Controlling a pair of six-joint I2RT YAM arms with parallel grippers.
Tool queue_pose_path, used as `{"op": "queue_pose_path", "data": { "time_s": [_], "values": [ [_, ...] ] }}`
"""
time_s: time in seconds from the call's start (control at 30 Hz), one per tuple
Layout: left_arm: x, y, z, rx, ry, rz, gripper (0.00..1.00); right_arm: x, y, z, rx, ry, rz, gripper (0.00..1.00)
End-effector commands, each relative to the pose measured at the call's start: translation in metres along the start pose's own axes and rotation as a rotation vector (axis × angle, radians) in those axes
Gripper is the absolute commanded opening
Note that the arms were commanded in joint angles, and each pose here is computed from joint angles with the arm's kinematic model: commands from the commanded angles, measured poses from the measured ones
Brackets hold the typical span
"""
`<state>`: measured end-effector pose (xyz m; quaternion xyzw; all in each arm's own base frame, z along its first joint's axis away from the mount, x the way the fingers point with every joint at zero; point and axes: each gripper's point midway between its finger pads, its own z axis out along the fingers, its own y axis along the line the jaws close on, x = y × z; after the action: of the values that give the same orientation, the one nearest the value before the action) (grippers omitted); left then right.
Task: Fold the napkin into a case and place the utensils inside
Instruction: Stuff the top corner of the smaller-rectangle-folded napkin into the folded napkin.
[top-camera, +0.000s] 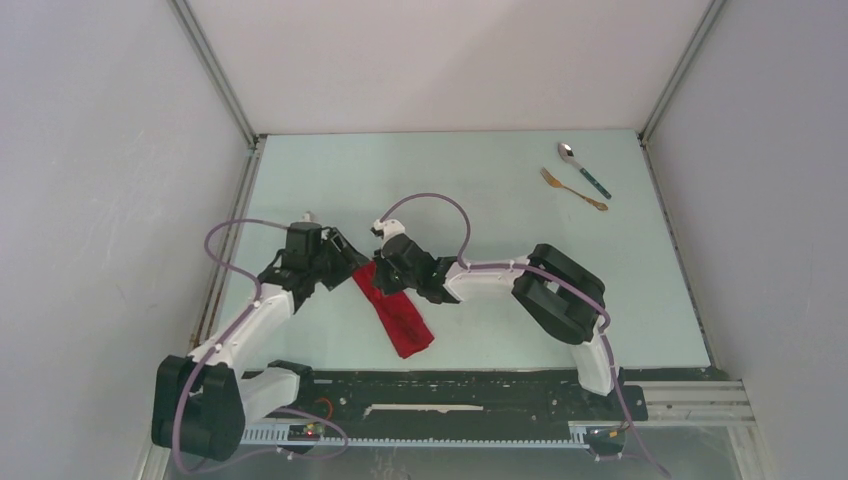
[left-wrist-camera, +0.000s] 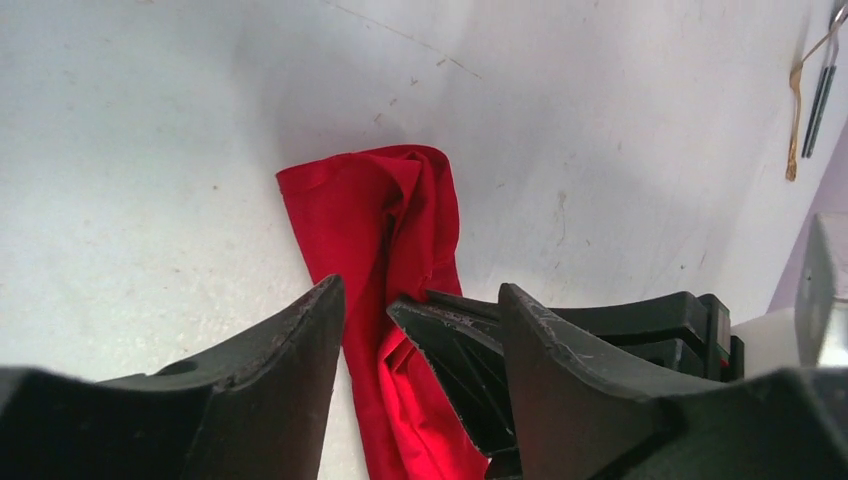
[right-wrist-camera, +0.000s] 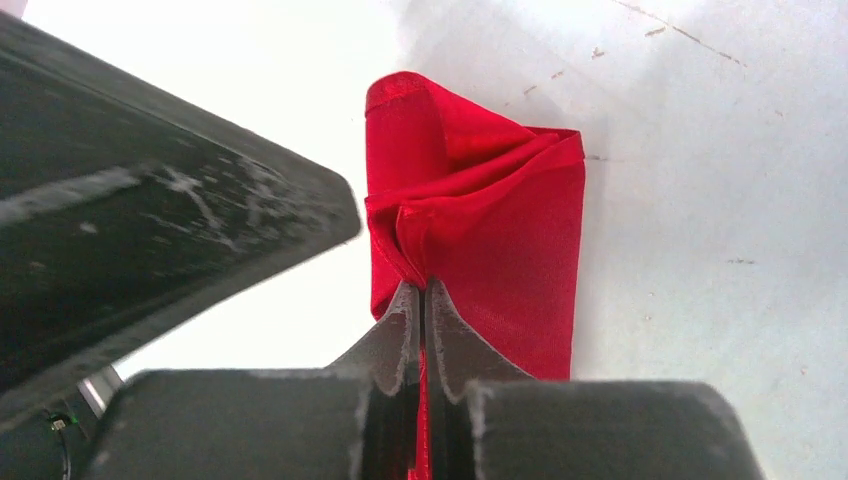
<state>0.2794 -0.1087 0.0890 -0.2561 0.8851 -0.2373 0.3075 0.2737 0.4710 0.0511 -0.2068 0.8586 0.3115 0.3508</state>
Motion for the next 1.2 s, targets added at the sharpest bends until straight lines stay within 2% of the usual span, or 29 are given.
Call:
{"op": "queue_pose_path", "data": {
  "time_s": [0.0, 0.07, 0.23, 0.37, 0.47, 0.7, 1.17],
  "values": [
    [-0.006, 0.015, -0.006, -0.062, -0.058, 0.018, 0.6, -0.036, 0.013, -0.017, -0.033, -0.045, 0.075, 0.0],
    [-0.001, 0.018, -0.005, -0.074, -0.057, 0.03, 0.55, -0.036, 0.011, -0.019, -0.033, -0.032, 0.095, 0.0],
    [0.006, 0.022, -0.003, -0.122, -0.082, 0.105, 0.53, -0.035, 0.009, -0.021, -0.049, -0.009, 0.128, 0.0],
    [0.01, 0.018, 0.004, -0.148, -0.087, 0.199, 0.36, -0.038, 0.008, -0.02, -0.057, -0.013, 0.151, 0.0],
    [0.014, 0.016, 0.009, -0.164, -0.065, 0.253, 0.32, -0.041, 0.007, -0.021, -0.06, -0.016, 0.161, 0.0],
    [0.021, 0.008, 0.021, -0.179, -0.039, 0.357, 0.39, -0.051, 0.008, -0.027, -0.079, -0.031, 0.172, 0.0],
    [0.026, 0.011, 0.038, -0.305, 0.008, 0.484, 0.38, -0.058, 0.009, -0.03, -0.097, -0.039, 0.183, 0.0]
  ]
}}
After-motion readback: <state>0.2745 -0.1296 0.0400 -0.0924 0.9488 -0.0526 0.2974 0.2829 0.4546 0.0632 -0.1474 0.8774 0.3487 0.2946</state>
